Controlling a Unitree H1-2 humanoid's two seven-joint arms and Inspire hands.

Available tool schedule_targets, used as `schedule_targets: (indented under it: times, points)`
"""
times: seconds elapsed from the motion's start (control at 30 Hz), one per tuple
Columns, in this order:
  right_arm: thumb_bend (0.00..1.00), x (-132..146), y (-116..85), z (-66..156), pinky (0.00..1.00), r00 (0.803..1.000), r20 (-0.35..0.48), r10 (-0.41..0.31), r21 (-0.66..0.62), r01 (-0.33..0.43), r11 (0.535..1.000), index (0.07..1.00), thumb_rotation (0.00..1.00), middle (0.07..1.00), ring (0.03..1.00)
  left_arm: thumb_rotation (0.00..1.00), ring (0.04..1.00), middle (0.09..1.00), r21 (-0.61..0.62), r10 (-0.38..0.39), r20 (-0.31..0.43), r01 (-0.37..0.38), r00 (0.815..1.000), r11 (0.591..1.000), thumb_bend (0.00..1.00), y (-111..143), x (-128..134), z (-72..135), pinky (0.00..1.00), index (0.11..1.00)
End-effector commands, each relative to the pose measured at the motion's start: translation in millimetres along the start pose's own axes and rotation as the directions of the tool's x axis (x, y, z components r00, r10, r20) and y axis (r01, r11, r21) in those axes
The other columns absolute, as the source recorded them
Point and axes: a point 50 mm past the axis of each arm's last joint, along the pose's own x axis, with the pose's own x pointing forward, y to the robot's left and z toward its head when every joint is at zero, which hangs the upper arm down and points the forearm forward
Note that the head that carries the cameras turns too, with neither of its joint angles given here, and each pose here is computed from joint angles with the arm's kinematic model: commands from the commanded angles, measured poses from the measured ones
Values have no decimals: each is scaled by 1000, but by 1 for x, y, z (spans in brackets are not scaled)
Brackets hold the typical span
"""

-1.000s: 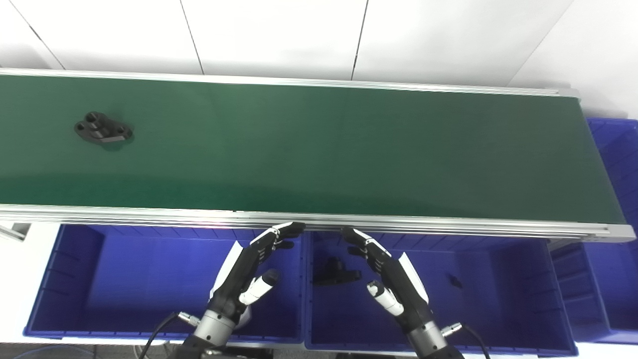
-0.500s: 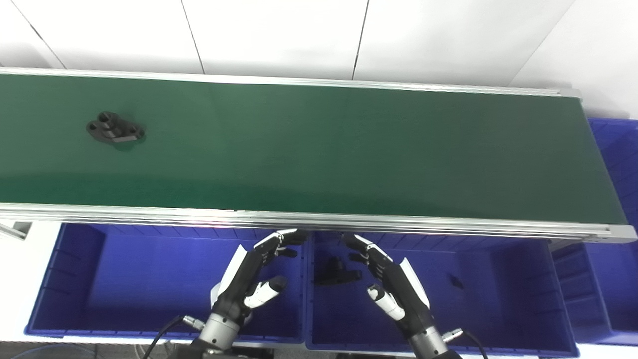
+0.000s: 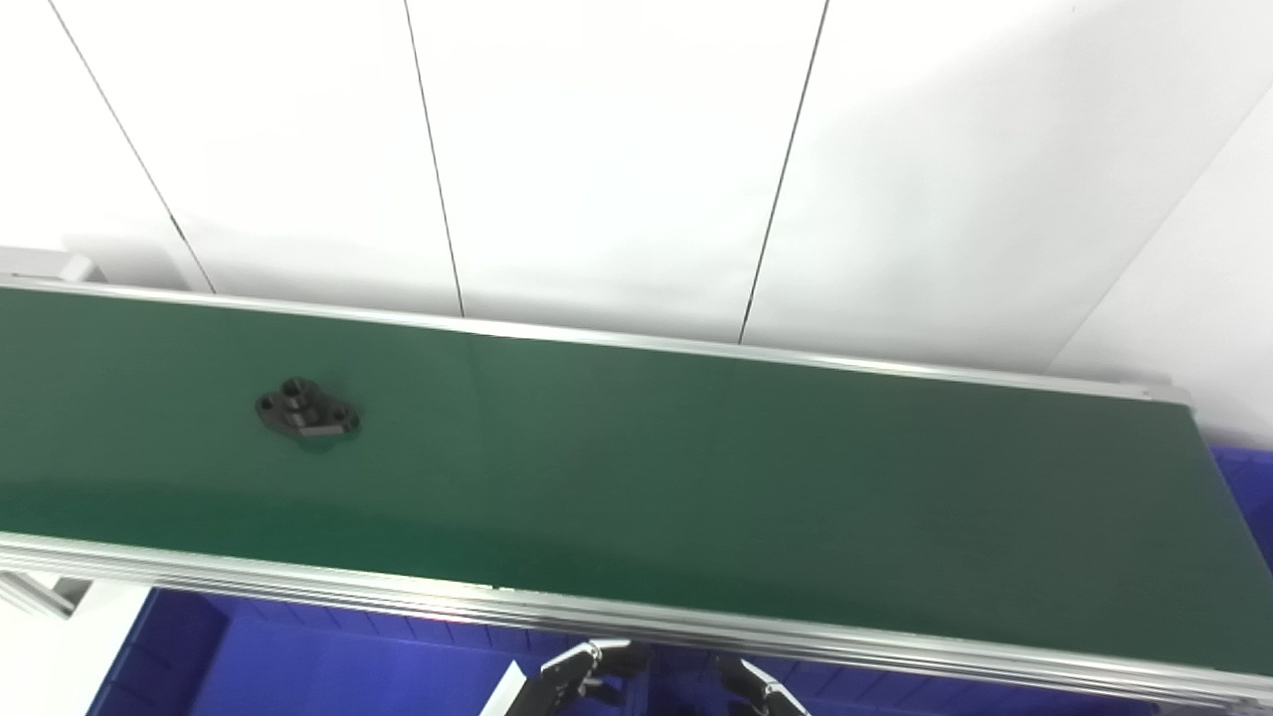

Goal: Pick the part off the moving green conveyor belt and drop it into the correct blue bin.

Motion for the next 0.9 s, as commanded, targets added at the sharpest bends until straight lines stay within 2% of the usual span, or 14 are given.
schedule_targets:
  times: [0.0,0.57,0.77,0.87]
  points:
    - [887,2,-3,6,835,998,64,-7,-8,8,1000,853,961,906,888,998,753,753,2,9,60,-10,998,1000,889,2,5,6,641,721]
    - [855,1,-9,8,859,998,70,2,-10,-1,1000,861,947,914,906,1000,733,739,20,26,86,-27,996,999,894,-4,8,8,625,710]
    - [843,2,-14,15,882,994,99,55,-7,-55,998,873,780,938,936,1000,733,736,12,37,86,-38,996,999,894,-7,7,9,626,707]
    - [838,2,-15,20,867,991,114,62,-12,-61,998,871,753,930,930,1000,739,741,12,29,84,-30,996,999,890,-7,8,8,632,714]
